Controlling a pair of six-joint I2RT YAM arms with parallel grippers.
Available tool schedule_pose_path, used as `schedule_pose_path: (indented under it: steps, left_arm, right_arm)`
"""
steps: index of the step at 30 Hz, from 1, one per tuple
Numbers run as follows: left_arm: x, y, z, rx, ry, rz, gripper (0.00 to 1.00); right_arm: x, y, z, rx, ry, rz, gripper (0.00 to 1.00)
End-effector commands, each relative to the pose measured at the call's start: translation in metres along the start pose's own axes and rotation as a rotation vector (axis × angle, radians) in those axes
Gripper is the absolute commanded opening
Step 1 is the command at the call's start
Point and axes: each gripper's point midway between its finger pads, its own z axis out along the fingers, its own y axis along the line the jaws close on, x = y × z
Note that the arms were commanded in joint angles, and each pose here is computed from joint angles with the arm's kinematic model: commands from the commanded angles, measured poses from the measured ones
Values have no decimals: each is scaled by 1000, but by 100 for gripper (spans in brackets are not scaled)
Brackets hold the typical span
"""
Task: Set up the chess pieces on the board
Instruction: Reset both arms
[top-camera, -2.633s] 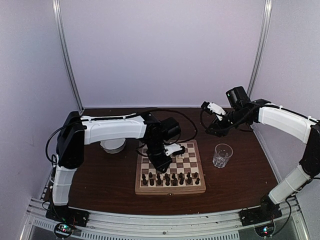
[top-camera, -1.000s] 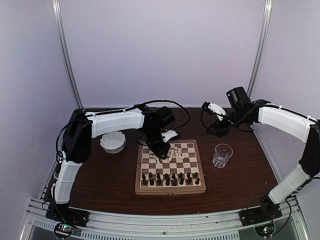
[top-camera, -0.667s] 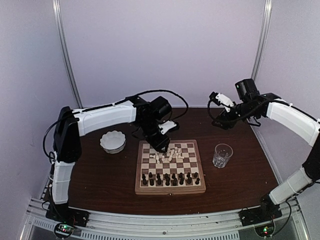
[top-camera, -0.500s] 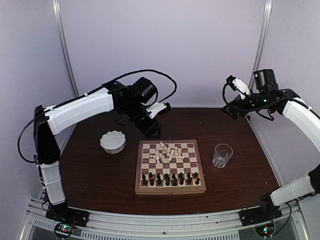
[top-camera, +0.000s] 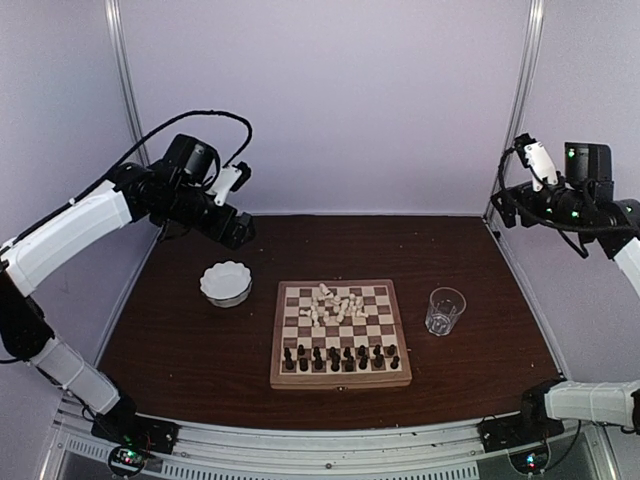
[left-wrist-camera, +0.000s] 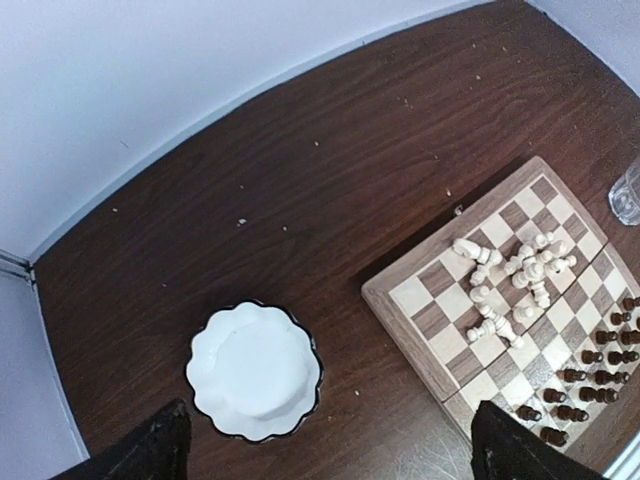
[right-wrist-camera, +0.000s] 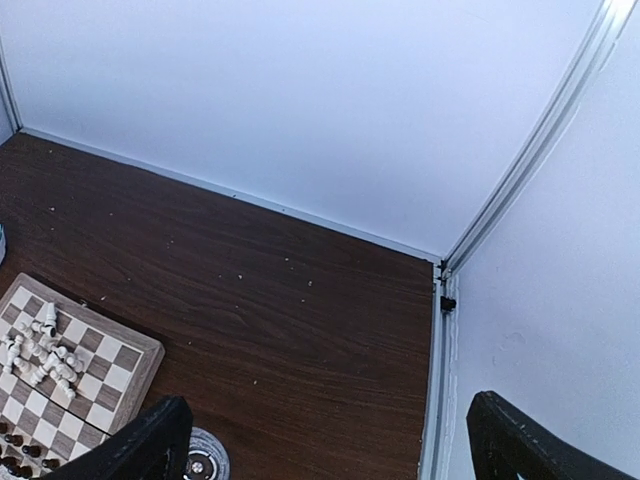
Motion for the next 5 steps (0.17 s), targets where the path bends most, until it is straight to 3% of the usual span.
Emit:
schedule_pose_path:
  steps: [1, 5]
  left_arm:
    - [-27, 20, -26, -102, -222, -64, 98]
    - [-18, 22, -20, -110, -229, -93, 98]
  right_arm:
    - [15, -16, 2, 55, 16, 65, 99]
    - [18, -15, 4, 16, 8, 98, 100]
